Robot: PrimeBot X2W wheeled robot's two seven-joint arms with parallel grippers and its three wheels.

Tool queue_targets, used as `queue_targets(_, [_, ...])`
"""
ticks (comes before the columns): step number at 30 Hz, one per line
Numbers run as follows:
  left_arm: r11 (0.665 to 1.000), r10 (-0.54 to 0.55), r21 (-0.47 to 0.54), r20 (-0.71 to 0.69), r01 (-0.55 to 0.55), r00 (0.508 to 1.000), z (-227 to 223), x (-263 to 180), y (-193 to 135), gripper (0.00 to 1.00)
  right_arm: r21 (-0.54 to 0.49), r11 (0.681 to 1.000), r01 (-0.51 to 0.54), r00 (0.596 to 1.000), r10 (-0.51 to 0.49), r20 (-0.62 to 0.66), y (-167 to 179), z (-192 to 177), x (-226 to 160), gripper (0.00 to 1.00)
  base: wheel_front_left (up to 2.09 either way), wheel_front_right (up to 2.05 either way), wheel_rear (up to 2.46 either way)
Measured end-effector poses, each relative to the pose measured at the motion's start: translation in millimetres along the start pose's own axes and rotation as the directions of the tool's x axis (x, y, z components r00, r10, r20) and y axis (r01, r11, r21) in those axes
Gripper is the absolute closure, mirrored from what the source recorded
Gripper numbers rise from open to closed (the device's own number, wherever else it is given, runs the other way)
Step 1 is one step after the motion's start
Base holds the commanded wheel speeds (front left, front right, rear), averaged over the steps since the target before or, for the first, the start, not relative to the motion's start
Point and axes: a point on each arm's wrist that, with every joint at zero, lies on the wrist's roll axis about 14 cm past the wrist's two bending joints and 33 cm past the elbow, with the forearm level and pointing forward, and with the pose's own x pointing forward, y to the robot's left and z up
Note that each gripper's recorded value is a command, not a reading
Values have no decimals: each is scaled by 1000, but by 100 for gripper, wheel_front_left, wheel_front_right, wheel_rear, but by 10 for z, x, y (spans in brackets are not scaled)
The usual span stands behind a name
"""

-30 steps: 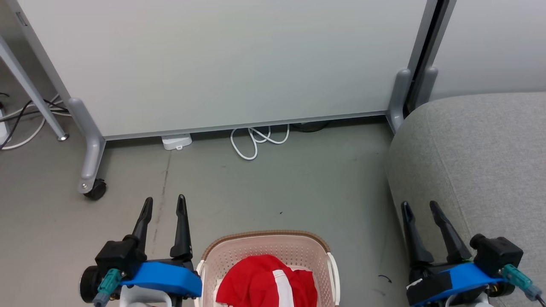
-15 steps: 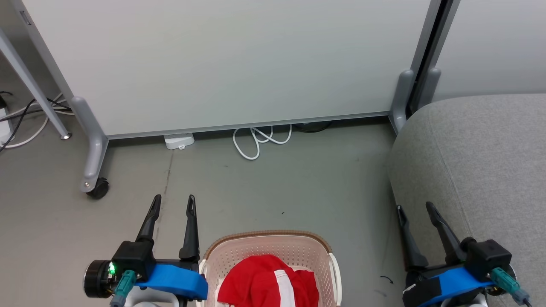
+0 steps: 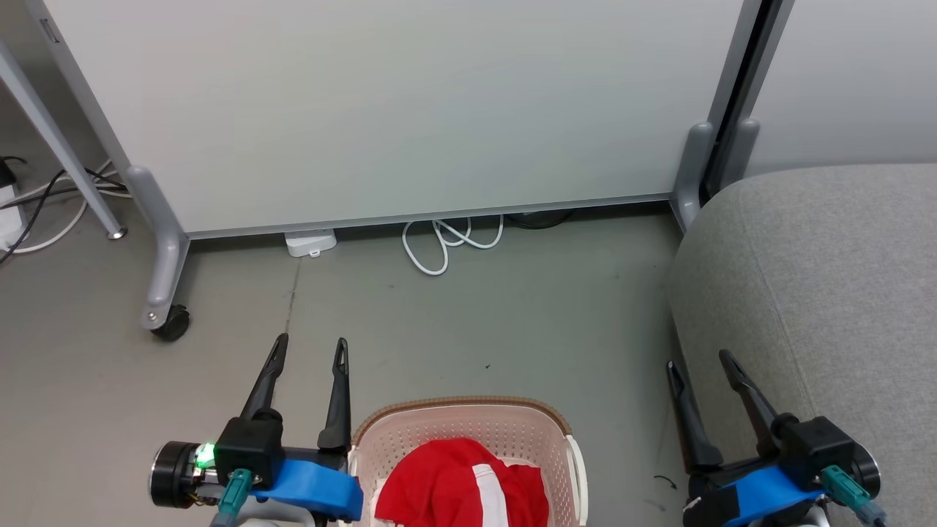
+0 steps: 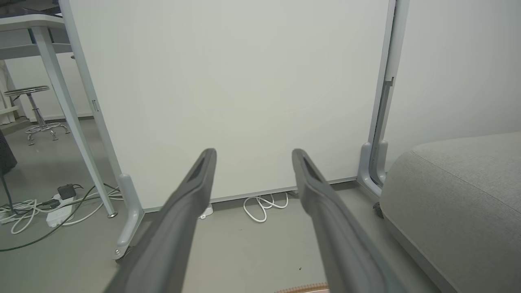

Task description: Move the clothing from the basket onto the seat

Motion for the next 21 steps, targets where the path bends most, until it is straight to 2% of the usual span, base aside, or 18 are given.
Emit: queue_targets(21, [1000,-5,-12,-16,5,1000,-52,20,-8,0,4,1000,-1,1000,1,-14,5,-50,-6,0,0,0,0])
